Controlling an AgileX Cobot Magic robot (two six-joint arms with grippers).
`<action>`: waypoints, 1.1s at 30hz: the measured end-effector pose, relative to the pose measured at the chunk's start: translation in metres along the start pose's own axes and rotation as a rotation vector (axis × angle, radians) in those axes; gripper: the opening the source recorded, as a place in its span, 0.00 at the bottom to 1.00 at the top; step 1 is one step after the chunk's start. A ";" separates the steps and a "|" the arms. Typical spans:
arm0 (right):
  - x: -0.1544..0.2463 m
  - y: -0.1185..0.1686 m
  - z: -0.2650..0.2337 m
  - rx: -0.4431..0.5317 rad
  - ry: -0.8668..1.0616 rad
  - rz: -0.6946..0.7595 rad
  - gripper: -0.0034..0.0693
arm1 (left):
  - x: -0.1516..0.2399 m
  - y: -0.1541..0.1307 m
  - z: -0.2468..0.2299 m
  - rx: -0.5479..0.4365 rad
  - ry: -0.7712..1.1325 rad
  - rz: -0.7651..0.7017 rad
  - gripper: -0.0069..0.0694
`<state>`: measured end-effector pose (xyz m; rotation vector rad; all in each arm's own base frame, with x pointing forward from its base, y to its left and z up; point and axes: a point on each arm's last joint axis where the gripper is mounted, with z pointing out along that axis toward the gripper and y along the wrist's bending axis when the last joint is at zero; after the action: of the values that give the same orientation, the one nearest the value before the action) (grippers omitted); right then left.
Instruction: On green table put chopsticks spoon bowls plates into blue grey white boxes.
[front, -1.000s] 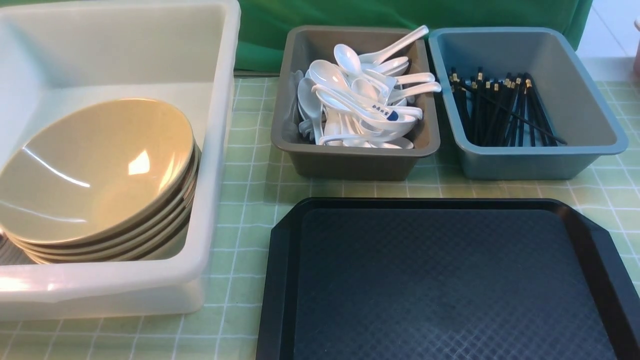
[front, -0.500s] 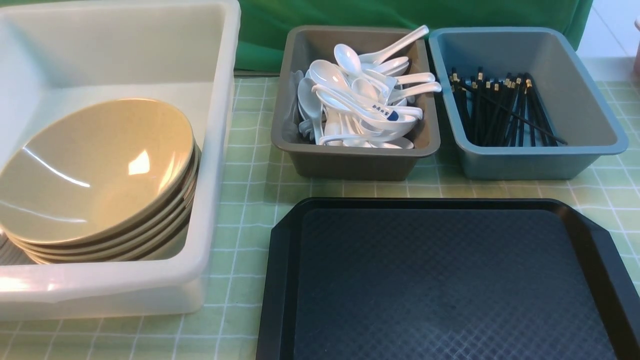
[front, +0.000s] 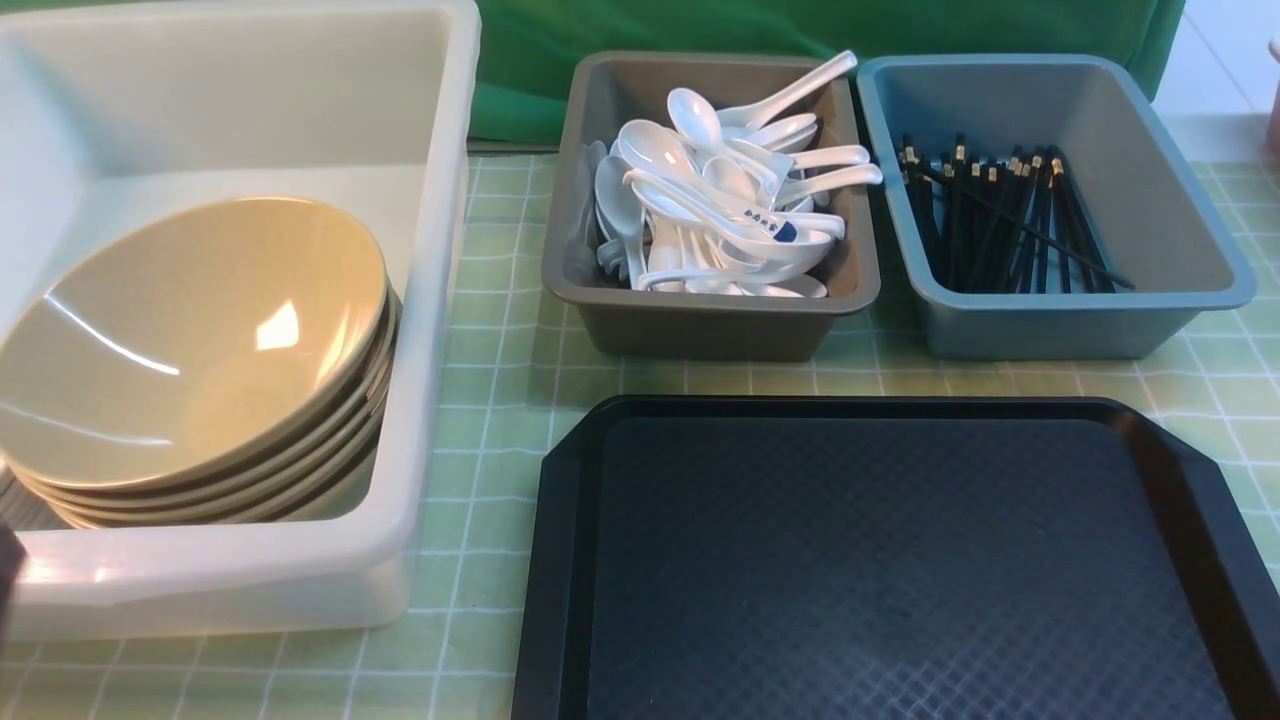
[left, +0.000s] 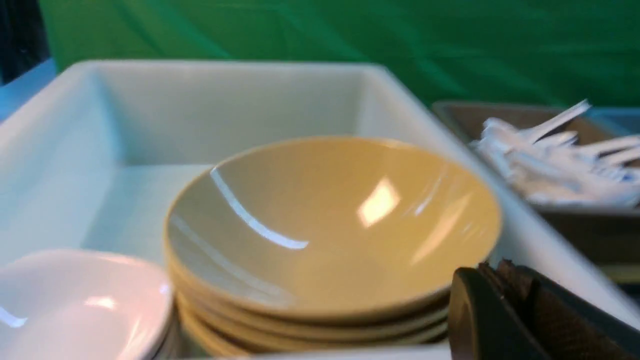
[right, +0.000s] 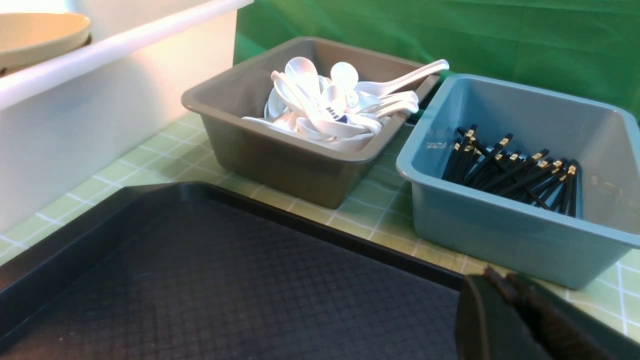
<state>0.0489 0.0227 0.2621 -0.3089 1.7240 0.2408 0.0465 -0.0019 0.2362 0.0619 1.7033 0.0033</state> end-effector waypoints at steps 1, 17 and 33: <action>0.000 0.000 0.000 0.000 0.000 0.000 0.11 | 0.008 0.001 0.001 -0.010 0.014 0.013 0.09; 0.001 0.000 0.000 -0.003 0.008 -0.001 0.11 | 0.059 0.000 0.015 -0.014 0.130 0.010 0.09; 0.001 -0.006 0.000 0.117 0.013 0.021 0.11 | 0.059 0.000 0.015 -0.014 0.129 0.010 0.09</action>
<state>0.0511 0.0168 0.2610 -0.2067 1.7468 0.1529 0.0533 -0.0003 0.1761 0.0611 1.8317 0.0270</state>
